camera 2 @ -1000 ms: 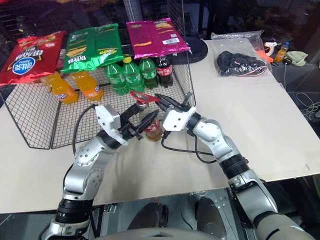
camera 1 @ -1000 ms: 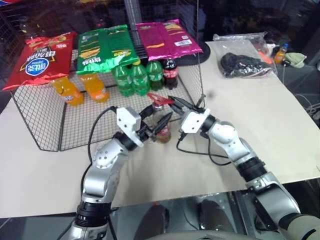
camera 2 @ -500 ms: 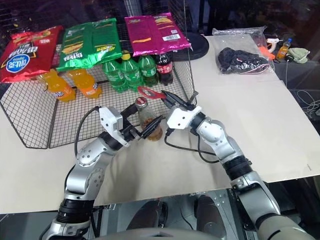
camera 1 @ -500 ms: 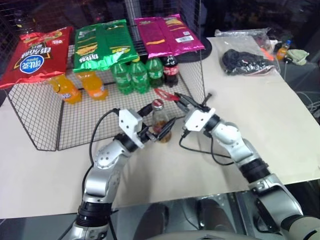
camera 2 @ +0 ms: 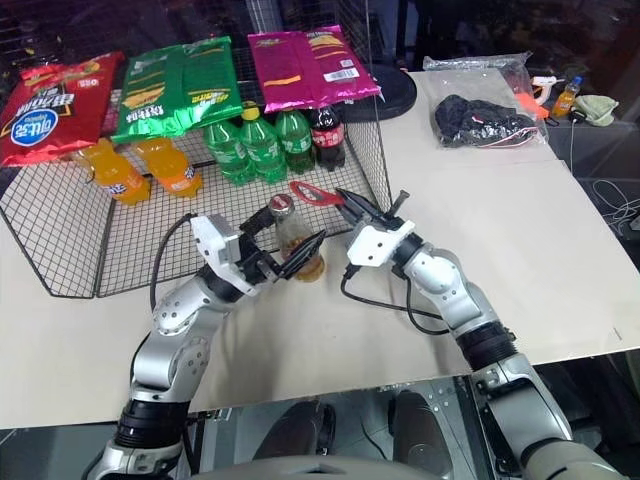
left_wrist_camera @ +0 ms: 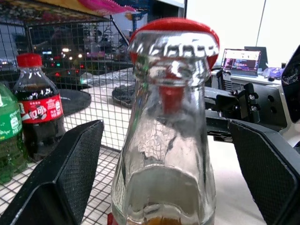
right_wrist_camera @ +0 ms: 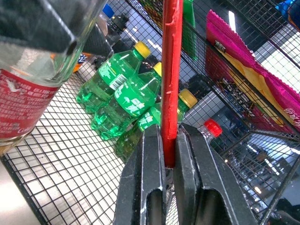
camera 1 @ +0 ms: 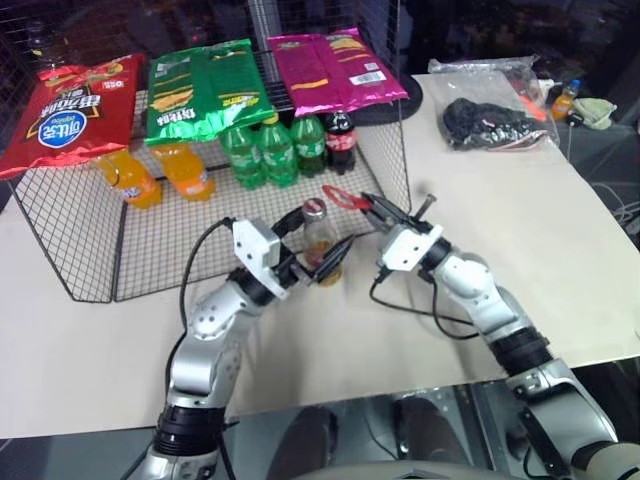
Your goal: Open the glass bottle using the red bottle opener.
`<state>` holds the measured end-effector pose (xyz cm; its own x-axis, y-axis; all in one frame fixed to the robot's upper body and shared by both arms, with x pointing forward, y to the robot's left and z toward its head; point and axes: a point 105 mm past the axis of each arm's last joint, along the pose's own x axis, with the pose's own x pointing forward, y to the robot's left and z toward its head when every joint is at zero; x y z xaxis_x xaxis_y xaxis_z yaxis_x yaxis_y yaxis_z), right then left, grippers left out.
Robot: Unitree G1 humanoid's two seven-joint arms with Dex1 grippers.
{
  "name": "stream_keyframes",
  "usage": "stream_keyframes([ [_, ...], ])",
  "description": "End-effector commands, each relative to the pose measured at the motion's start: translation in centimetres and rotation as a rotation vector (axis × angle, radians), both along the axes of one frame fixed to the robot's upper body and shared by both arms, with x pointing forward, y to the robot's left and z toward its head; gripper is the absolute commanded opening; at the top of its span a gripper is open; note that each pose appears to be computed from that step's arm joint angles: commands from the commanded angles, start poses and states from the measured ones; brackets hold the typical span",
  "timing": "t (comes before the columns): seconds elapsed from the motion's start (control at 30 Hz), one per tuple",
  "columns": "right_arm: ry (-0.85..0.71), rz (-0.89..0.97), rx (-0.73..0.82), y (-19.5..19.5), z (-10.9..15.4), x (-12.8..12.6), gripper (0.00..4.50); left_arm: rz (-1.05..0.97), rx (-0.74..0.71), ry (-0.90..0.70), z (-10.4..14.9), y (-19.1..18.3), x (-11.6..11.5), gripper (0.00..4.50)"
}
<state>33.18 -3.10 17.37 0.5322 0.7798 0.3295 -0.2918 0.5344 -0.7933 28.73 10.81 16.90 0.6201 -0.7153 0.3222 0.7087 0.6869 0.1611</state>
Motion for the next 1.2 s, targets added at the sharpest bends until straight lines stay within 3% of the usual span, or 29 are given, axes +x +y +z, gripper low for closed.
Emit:
stream_keyframes([
  [0.03, -0.049, 0.000, 0.052, -0.5, 1.6, -0.5, 0.00, -0.004, -0.024, -0.064, 1.4, 0.2, -0.8, 4.38],
  [0.43, -0.039, -0.006, 0.048, -0.6, 1.5, -0.2, 0.00, 0.089, 0.019, -0.040, 1.5, 0.9, -0.5, 4.38],
  [0.73, -0.036, -0.011, 0.050, -0.6, 1.4, 0.0, 0.00, 0.033, 0.022, -0.020, 1.6, 1.3, -1.7, 4.38],
  [1.2, -0.036, -0.009, 0.048, -0.5, 1.6, -0.1, 0.00, 0.029, 0.039, -0.005, 0.9, 0.8, -1.5, 4.38],
])
